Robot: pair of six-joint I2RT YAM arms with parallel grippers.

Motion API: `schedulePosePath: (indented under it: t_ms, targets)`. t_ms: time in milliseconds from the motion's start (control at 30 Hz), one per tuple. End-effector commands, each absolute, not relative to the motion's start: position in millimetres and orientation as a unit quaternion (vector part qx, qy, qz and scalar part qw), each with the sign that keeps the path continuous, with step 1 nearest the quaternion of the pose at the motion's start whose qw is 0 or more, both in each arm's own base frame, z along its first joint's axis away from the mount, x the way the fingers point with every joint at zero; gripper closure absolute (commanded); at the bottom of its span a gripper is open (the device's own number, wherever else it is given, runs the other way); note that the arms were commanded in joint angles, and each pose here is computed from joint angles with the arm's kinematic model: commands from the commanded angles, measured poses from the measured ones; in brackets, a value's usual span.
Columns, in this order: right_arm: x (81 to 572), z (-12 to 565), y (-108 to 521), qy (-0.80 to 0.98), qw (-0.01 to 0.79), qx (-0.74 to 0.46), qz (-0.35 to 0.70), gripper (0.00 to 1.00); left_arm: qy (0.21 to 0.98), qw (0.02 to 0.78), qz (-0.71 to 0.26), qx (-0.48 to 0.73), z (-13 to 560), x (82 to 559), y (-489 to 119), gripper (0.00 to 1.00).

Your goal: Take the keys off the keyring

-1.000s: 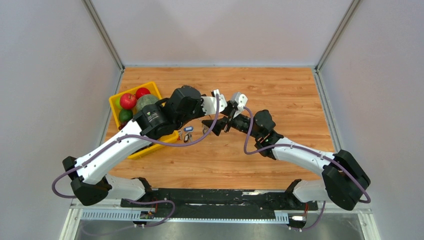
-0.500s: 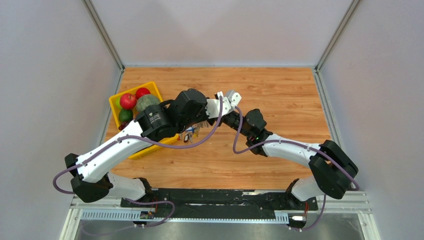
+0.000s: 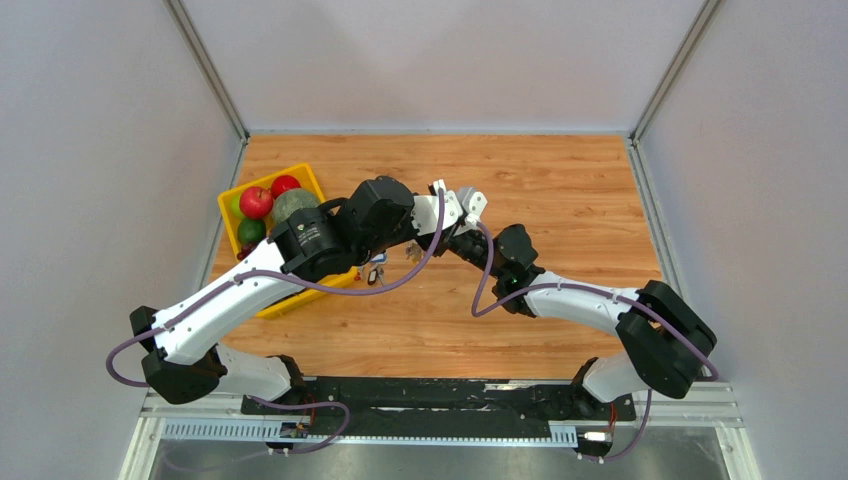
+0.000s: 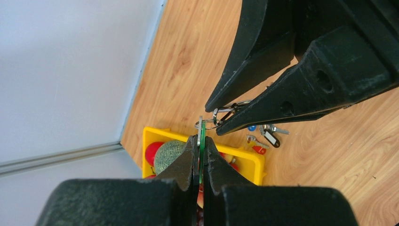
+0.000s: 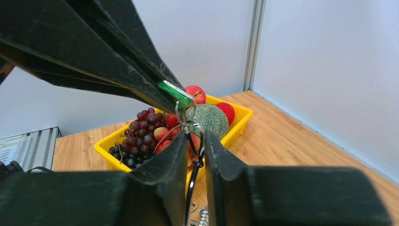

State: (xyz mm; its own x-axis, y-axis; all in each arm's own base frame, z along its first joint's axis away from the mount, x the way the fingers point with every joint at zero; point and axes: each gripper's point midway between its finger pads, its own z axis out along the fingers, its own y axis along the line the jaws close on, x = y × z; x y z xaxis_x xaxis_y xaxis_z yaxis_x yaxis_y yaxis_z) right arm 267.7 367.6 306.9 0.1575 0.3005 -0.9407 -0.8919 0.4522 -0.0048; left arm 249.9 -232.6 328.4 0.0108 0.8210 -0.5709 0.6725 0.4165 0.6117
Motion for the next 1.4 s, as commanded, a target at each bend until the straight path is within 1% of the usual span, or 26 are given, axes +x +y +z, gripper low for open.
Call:
schedulePosePath:
  t_ms: [0, 33, 100, 133, 167, 200, 233, 267, 300, 467, 600, 1033, 1100, 1200, 1367]
  targets:
    - [250, 337, 361, 0.438, 0.721, -0.309, 0.439, 0.84, 0.700, 0.495, 0.064, 0.510, 350, 248, -234, 1.00]
    - [248, 336, 361, 0.439, 0.721, -0.311, 0.438, 0.85, 0.700, 0.496, 0.064, 0.509, 351, 248, -234, 1.00]
    - [247, 333, 361, 0.443, 0.719, -0.316, 0.433, 0.84, 0.701, 0.496, 0.068, 0.507, 351, 249, -232, 1.00]
    - [246, 332, 361, 0.446, 0.719, -0.316, 0.430, 0.81, 0.702, 0.496, 0.070, 0.506, 352, 249, -232, 1.00]
    - [246, 331, 361, 0.450, 0.717, -0.316, 0.428, 0.71, 0.703, 0.497, 0.070, 0.504, 353, 249, -232, 1.00]
    - [246, 329, 360, 0.454, 0.717, -0.314, 0.426, 0.65, 0.703, 0.497, 0.069, 0.503, 353, 249, -231, 1.00]
    - [246, 328, 359, 0.458, 0.717, -0.311, 0.424, 0.64, 0.704, 0.497, 0.068, 0.503, 354, 249, -232, 1.00]
    - [245, 328, 358, 0.455, 0.722, -0.315, 0.416, 0.65, 0.703, 0.497, 0.065, 0.504, 354, 249, -233, 1.00]
    - [245, 328, 357, 0.455, 0.723, -0.316, 0.413, 0.69, 0.704, 0.497, 0.064, 0.504, 355, 248, -233, 1.00]
    - [245, 328, 360, 0.459, 0.725, -0.321, 0.401, 0.75, 0.704, 0.496, 0.060, 0.504, 355, 247, -235, 1.00]
    - [244, 329, 361, 0.459, 0.727, -0.321, 0.398, 0.73, 0.706, 0.497, 0.058, 0.502, 357, 247, -234, 1.00]
    - [240, 331, 367, 0.457, 0.729, -0.328, 0.391, 0.72, 0.710, 0.491, 0.059, 0.501, 353, 248, -236, 1.00]
    - [242, 331, 362, 0.461, 0.733, -0.319, 0.386, 0.67, 0.711, 0.490, 0.064, 0.500, 352, 248, -234, 1.00]
    - [243, 330, 354, 0.469, 0.736, -0.307, 0.380, 0.54, 0.712, 0.489, 0.069, 0.499, 352, 248, -231, 1.00]
    - [242, 328, 344, 0.486, 0.733, -0.289, 0.379, 0.44, 0.722, 0.478, 0.084, 0.493, 347, 251, -228, 1.00]
